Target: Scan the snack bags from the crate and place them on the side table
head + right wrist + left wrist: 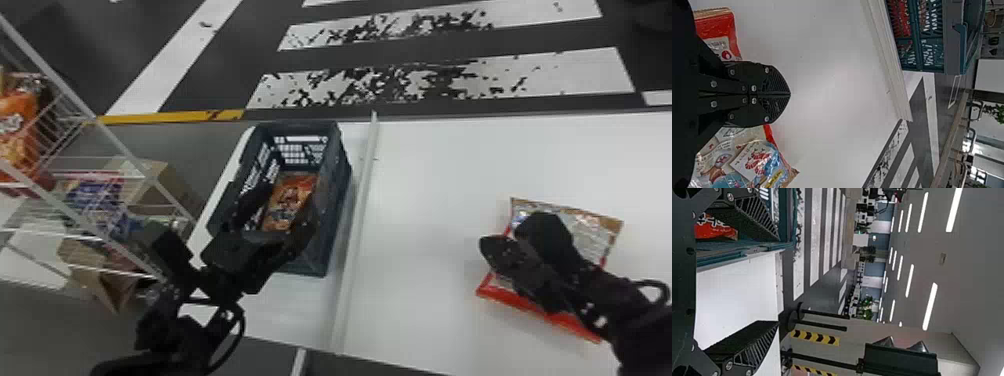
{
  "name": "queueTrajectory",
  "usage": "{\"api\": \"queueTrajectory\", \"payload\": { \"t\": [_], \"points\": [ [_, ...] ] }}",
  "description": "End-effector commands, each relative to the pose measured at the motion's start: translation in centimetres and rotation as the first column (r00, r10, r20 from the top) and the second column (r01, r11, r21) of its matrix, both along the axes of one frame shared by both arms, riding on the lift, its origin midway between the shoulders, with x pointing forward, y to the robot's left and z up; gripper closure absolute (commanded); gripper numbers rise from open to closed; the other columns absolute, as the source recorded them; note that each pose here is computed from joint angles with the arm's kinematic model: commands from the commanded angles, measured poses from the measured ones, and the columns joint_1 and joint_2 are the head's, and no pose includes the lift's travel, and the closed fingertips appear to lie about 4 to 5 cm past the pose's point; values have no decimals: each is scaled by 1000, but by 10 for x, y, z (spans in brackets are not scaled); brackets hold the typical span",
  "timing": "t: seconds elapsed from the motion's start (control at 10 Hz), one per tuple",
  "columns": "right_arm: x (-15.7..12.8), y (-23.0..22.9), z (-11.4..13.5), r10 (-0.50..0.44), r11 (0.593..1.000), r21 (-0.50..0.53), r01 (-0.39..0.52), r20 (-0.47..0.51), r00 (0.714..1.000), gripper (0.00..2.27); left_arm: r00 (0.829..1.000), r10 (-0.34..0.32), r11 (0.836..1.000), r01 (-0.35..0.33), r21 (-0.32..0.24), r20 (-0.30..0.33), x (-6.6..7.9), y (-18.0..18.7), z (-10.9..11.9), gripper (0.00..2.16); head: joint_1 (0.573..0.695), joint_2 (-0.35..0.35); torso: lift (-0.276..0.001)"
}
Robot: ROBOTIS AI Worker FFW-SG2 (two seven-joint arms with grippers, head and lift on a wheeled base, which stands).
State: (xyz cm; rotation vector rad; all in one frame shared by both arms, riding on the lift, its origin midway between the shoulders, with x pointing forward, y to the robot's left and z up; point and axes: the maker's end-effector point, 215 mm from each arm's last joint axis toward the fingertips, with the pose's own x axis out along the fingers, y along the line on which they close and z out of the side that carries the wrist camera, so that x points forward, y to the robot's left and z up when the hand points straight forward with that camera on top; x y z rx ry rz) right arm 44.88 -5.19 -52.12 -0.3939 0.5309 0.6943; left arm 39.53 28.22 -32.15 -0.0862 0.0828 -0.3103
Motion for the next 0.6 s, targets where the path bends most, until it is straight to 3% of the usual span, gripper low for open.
{"api": "queueTrajectory", "payload": {
  "t": [0.0,0.5],
  "points": [
    [-1,-13,0,-7,1000,-3,7,-3,1000,2138,1000,-1,1000,1,-2,-2,0,-1,-1,137,695,302,-94],
    [-6,-44,0,-16,1000,-17,16,0,1000,2138,1000,-8,1000,8,-6,-6,2,-7,-2,137,695,256,-94]
  ]
}}
